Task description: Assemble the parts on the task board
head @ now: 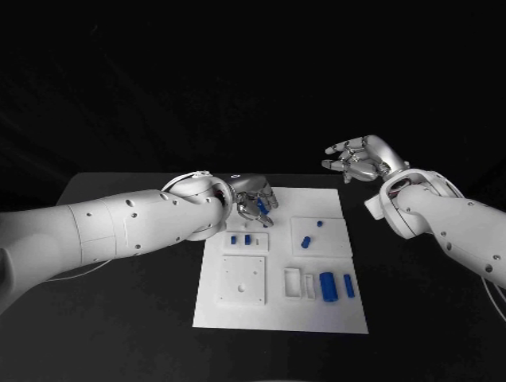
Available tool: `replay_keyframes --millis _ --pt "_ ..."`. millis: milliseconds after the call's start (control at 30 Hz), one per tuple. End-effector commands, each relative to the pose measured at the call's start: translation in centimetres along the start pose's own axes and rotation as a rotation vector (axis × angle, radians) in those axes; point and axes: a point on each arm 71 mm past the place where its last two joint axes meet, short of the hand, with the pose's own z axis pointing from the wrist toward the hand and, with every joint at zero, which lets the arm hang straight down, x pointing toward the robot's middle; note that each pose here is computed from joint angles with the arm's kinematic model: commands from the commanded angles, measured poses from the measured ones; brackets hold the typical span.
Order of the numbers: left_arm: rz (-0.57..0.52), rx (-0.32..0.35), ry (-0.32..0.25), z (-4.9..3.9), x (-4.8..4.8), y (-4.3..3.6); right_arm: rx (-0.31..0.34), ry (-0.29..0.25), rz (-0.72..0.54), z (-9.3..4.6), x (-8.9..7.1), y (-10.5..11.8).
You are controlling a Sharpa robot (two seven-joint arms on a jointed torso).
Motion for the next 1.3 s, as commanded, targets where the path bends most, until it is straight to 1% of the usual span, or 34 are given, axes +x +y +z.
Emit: replay_keyframes --millis 33,167,267,400,533,700,933,1300 --pt "0.180 0.117 -0.029 0.44 0.24 -0.78 -0.017 0.008 0.004 0.1 0.2 0.3" --pt "0.214 0.115 -0.014 0.97 0.76 -0.60 -0.022 0.011 0.005 0.1 0.4 0.5" --pt "0.233 0.109 0.008 1.34 1.17 -0.49 -0.025 0.012 0.004 0.1 0.5 0.6" --pt "0.246 0.096 0.036 1.68 1.65 -0.31 -0.028 0.011 0.000 0.2 0.5 0.7" --pt "0.260 0.083 0.047 1.91 1.98 -0.01 -0.030 0.008 -0.001 0.2 0.6 0.7" --pt "0.269 0.075 0.045 2.06 2.22 0.23 -0.032 0.007 -0.001 0.2 0.6 0.8" --pt "0.271 0.060 0.077 2.23 2.63 0.30 -0.032 0.007 0.000 0.2 0.6 0.8" --pt "0.270 0.044 0.097 2.37 3.21 0.73 -0.023 0.005 0.018 0.2 0.6 0.8"
